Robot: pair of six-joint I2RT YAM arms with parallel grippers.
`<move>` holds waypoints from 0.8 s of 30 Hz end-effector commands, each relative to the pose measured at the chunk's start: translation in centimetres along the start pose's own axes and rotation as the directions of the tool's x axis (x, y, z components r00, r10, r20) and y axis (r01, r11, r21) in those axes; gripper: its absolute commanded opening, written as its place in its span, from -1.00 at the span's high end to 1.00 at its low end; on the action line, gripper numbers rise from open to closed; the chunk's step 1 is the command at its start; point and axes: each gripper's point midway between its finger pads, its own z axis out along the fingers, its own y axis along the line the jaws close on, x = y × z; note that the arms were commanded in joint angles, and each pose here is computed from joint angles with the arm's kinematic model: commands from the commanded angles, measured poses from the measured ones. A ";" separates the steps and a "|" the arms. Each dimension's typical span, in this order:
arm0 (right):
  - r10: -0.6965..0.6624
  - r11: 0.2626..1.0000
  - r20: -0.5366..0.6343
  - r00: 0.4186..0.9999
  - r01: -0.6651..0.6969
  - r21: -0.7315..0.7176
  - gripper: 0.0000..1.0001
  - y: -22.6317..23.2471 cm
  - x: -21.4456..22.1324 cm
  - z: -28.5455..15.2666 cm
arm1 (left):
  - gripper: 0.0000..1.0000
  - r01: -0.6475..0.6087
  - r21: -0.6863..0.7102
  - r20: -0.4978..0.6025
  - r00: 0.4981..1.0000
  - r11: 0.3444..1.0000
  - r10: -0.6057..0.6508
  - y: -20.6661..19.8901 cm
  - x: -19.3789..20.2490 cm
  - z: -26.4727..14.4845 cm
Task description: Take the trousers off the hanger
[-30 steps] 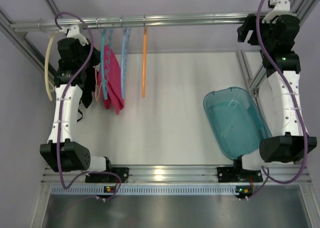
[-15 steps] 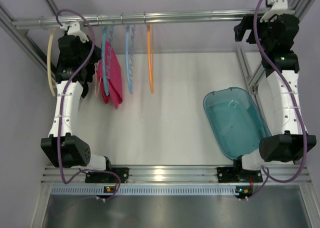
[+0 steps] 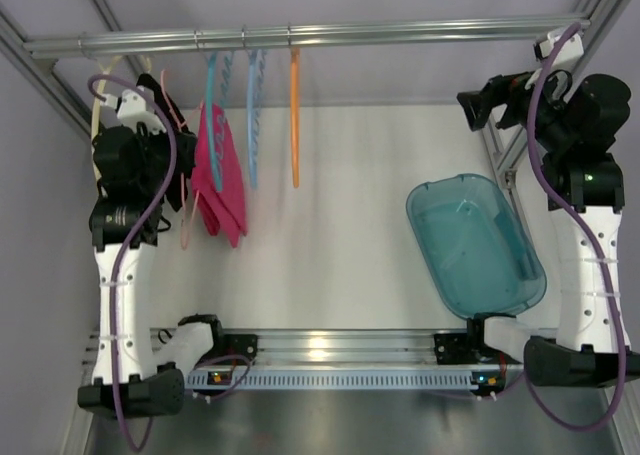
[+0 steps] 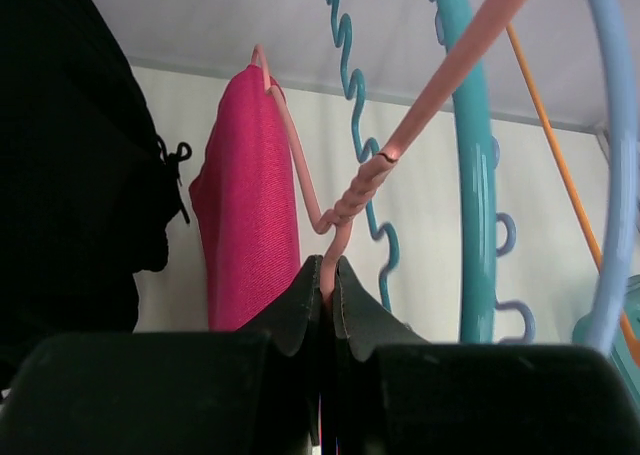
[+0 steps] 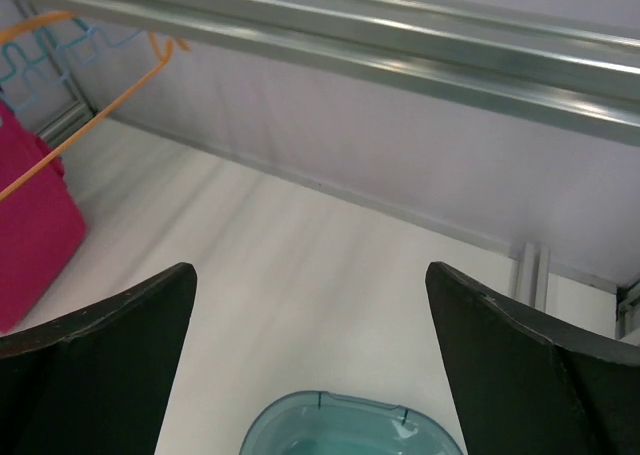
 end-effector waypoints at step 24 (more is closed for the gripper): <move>-0.052 0.892 -0.208 0.977 -0.048 -0.449 -0.99 13.5 8.6 -7.2 | 1.00 -0.102 0.566 -0.078 0.981 0.818 0.176 -10.8 9.6 -19.8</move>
